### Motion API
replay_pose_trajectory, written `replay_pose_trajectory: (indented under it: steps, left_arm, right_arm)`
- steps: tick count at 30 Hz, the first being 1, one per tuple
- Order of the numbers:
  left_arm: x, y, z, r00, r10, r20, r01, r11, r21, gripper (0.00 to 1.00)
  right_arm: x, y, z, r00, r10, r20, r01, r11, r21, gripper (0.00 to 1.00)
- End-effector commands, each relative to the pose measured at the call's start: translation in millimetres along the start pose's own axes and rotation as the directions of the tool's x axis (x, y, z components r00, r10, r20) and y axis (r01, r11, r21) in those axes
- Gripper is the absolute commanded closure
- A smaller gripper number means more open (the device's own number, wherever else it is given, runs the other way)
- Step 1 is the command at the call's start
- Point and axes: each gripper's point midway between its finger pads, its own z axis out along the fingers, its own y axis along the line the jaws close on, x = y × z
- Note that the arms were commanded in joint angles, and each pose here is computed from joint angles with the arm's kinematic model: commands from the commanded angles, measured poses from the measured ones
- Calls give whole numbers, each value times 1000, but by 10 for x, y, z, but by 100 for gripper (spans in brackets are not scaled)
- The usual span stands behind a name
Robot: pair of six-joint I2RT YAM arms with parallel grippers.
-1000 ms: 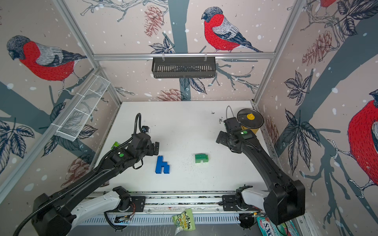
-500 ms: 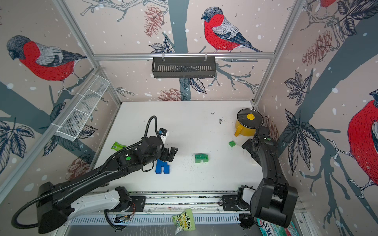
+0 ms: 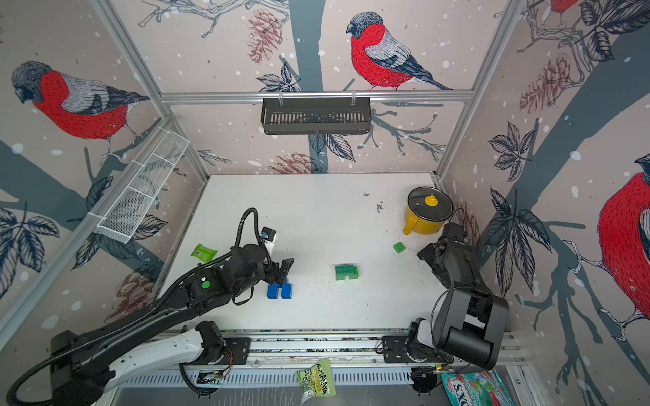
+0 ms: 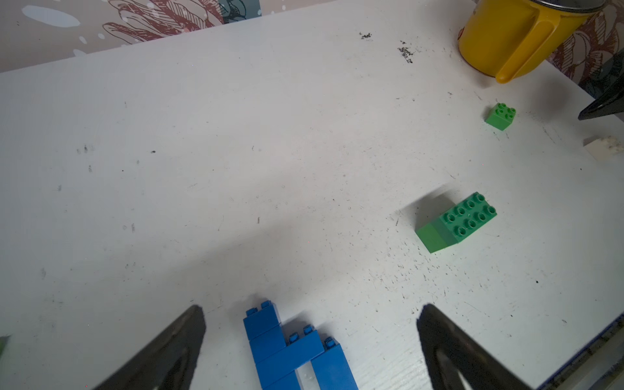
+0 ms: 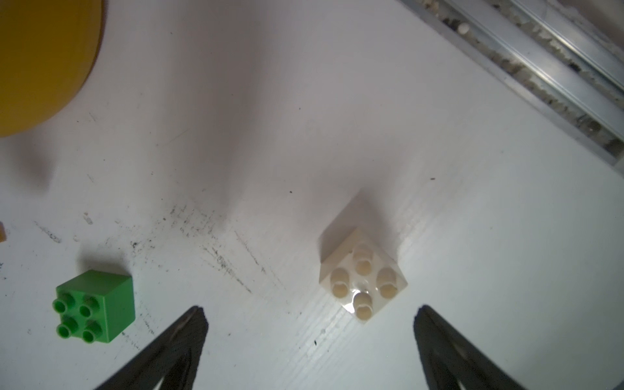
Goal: Assemble the letter h with lego
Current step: Pick up the lego brick from the center of the board.
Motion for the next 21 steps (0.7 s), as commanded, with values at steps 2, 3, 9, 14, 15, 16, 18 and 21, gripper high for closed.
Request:
replay_pose_trajectory:
  steps: [2, 3, 9, 14, 15, 16, 18, 21]
  left_arm:
    - [-121, 122, -40, 998, -8, 63, 13, 998, -66, 2]
    - [-116, 138, -36, 998, -8, 62, 12, 997, -76, 1]
    - [-84, 164, 6, 999, 8, 43, -4, 995, -100, 2]
    - [-65, 207, 8, 999, 12, 39, -7, 992, -125, 2]
    - [-74, 210, 0, 999, 10, 45, -4, 992, -125, 1]
    - [-85, 214, -8, 999, 9, 49, -2, 992, -126, 1]
    - [-87, 213, -15, 999, 7, 54, 0, 992, -123, 2]
    - [-86, 216, -15, 999, 6, 53, 0, 992, -124, 2]
  right_arm:
    - [-35, 127, 47, 999, -40, 15, 41, 997, -61, 4]
    - [-25, 155, 58, 999, -52, 14, 53, 996, -72, 4]
    - [129, 375, 133, 989, -144, -15, 141, 984, -113, 5]
    - [269, 524, 155, 974, -226, -24, 223, 969, -105, 6]
    - [298, 546, 147, 971, -238, -26, 234, 967, -104, 6]
    - [311, 556, 137, 970, -240, -26, 237, 966, -104, 7]
    - [289, 543, 79, 974, -227, -11, 225, 969, -100, 7]
    - [203, 518, -18, 979, -203, 25, 204, 973, -108, 7]
